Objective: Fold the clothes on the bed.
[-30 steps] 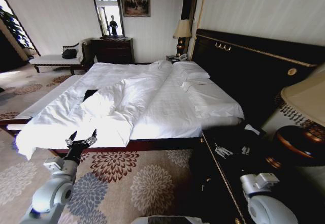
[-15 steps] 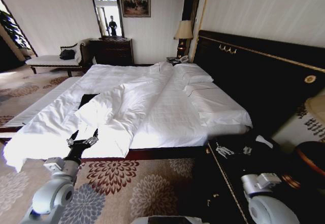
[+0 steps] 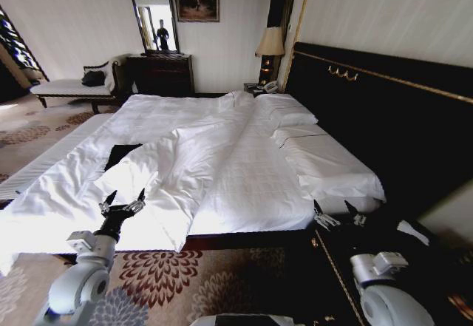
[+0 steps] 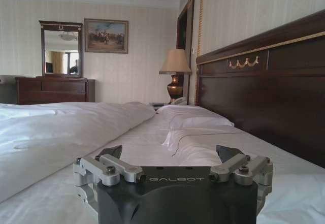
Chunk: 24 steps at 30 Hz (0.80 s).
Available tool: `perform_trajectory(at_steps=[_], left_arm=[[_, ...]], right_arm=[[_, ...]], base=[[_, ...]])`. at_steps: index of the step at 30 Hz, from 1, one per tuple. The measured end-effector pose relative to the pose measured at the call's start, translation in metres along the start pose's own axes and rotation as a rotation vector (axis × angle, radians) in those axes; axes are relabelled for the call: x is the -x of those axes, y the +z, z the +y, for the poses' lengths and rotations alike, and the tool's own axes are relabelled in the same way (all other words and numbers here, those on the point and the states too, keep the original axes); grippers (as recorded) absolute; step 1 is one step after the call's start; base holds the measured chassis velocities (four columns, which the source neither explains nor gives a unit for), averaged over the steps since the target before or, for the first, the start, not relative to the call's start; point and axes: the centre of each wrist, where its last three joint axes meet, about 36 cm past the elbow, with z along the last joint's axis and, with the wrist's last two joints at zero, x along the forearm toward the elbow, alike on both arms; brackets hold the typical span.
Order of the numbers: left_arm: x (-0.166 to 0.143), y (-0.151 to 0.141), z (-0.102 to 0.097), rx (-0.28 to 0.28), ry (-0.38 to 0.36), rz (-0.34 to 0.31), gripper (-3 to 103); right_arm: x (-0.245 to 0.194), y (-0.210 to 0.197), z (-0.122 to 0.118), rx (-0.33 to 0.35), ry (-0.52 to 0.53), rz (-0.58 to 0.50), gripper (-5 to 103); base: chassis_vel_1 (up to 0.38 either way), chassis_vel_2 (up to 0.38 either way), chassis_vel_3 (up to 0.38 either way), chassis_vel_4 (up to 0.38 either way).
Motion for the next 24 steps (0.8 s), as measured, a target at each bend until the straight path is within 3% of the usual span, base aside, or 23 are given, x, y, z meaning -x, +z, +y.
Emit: perform_trajectory(at_steps=[15,24], left_arm=[[-0.0043,0.0020,-0.0026,-0.003,0.006,-0.004,100],[-0.0049,-0.0038,-0.0088,-0.048,0.062,-0.073,100]], right_arm=[[0.0011,0.0026,0.0022,0.007,-0.002,0.004,100],[0.0008,0.0022,0.0019,0.009,-0.001,0.004,100]], base=[[-0.175,0.164,0.170,-0.168],[-0.115,0.126,0.128,-0.121]])
